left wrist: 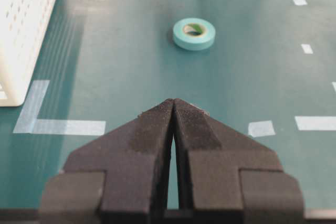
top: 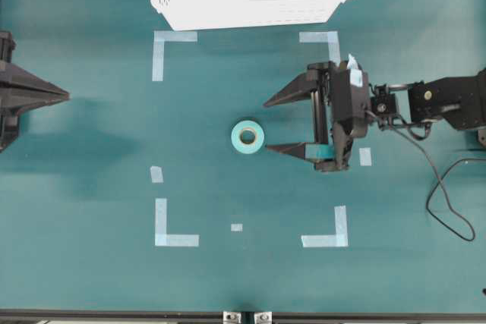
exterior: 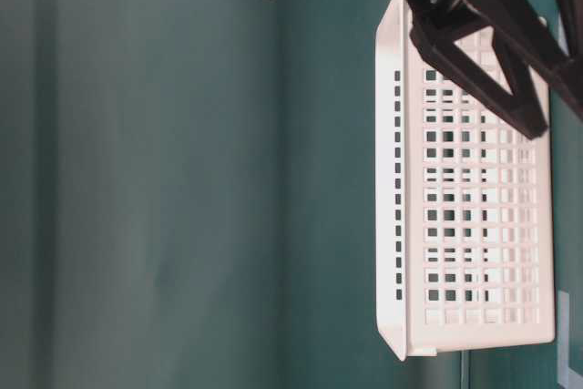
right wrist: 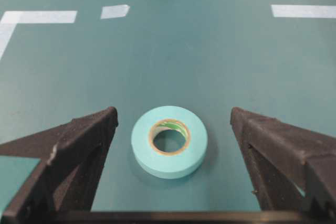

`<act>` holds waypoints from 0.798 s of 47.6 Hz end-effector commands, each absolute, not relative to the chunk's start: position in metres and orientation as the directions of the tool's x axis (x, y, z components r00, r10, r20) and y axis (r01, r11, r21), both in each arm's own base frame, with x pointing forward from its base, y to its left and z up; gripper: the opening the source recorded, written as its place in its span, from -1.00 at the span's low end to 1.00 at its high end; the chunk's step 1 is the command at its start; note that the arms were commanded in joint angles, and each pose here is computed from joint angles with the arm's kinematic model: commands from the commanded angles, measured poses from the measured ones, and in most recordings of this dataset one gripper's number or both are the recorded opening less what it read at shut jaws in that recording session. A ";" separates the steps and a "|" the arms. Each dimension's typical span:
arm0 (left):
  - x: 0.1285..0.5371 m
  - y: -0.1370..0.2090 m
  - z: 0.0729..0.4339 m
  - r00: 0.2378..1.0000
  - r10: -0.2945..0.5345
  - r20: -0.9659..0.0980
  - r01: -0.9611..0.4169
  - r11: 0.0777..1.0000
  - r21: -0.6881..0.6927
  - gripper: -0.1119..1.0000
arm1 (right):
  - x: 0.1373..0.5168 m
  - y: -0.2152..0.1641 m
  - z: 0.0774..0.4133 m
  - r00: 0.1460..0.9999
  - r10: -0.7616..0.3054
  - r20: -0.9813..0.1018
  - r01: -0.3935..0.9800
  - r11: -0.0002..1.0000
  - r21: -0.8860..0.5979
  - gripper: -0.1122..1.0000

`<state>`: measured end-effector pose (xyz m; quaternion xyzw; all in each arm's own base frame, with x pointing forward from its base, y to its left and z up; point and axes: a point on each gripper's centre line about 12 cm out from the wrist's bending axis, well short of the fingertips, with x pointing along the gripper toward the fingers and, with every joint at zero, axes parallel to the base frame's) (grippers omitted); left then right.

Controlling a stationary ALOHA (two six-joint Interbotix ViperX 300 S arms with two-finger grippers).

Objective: Put the tape in the middle into the white basket.
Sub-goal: 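Move the open right gripper left toward the teal tape roll, then lower the right gripper around the tape roll and close on it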

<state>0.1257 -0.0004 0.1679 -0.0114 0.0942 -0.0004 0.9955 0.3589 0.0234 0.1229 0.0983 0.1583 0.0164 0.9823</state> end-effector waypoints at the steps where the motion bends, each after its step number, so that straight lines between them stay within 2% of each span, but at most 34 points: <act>1: 0.127 -0.001 0.172 0.984 -0.004 -0.180 0.001 1.000 -0.020 -0.99 | 0.366 0.027 0.130 0.958 0.072 -0.277 -0.014 0.979 0.204 0.98; 38: 0.127 0.000 0.172 0.984 -0.003 -0.178 0.000 1.000 -0.018 -0.99 | 0.384 0.027 0.099 0.940 0.052 -0.338 0.030 0.972 0.234 0.98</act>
